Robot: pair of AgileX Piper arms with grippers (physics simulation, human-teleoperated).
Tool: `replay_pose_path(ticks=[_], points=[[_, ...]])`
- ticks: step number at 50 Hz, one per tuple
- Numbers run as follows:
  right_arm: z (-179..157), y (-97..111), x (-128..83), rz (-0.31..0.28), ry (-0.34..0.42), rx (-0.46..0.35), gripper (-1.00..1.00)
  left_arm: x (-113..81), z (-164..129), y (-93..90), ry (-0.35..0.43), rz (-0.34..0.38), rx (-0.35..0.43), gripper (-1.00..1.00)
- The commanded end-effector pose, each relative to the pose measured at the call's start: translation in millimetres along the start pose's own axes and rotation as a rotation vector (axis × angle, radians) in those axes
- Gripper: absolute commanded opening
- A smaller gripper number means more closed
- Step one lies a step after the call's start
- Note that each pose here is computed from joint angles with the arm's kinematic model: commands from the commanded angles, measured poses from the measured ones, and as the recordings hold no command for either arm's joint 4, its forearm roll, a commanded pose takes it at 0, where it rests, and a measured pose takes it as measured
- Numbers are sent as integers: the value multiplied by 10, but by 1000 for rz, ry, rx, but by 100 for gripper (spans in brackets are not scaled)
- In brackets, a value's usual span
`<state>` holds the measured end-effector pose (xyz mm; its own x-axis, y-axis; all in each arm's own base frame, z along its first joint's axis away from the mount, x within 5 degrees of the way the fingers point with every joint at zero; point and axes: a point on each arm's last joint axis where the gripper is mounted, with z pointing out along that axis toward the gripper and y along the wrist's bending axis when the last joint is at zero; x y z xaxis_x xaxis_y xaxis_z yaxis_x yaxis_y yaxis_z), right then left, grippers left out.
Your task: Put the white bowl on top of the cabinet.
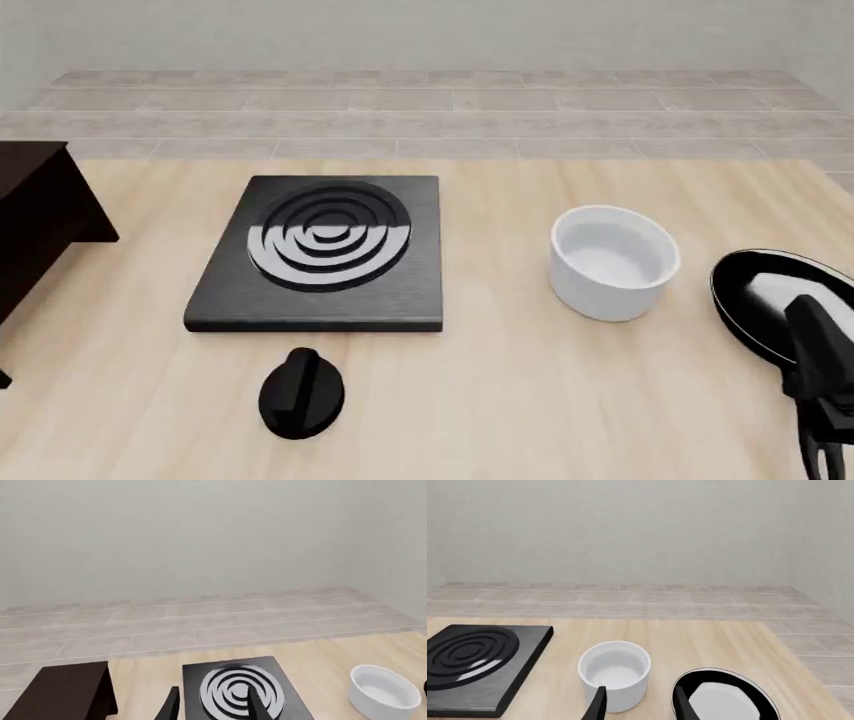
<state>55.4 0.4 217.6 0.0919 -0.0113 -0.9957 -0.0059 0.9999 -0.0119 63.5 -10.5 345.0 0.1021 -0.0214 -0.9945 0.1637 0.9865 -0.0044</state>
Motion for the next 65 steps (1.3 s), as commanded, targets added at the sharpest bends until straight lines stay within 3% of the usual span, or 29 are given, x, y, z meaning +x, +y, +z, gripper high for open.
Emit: replay_pose_path(ticks=[1,5,7,9,15,21,24,25,29,35,37,39,49,51,53,55,65], points=[[1,0,13,0,0,1,100,-283,271,-60,9,14,66,100],[1,0,11,-1,0,1,100,-384,386,-137,18,53,136,100],[1,0,15,0,0,1,100,-483,383,-170,-20,154,169,100],[1,-1,13,1,1,1,100,-748,416,-212,-41,48,207,100],[1,-1,7,0,0,2,100,-1016,565,-300,-74,32,258,100],[1,-1,9,1,1,2,100,-909,821,-406,-12,29,285,100],[1,-1,11,0,0,2,100,-950,916,-498,-25,65,325,100],[2,-1,16,2,1,2,100,-985,951,-508,-21,47,324,100],[1,-1,7,0,0,2,100,-1073,1095,-681,4,36,394,100],[2,-1,17,0,0,3,100,-1022,1297,-891,59,26,452,100],[2,-1,17,1,1,3,100,-1027,1329,-938,70,-8,465,100],[2,-1,18,0,0,3,100,-1055,1393,-1072,69,-1,508,100],[2,-2,20,0,1,3,100,-1118,1603,-1373,86,15,574,100],[2,-2,21,1,1,4,100,-1094,1665,-1529,109,17,611,100],[2,-2,20,0,0,3,100,-1109,1673,-1549,87,31,616,100],[2,-2,21,1,1,4,100,-1125,1728,-1570,101,-2,610,100],[2,-2,22,0,1,4,100,-1066,1894,-1749,114,32,628,100]])
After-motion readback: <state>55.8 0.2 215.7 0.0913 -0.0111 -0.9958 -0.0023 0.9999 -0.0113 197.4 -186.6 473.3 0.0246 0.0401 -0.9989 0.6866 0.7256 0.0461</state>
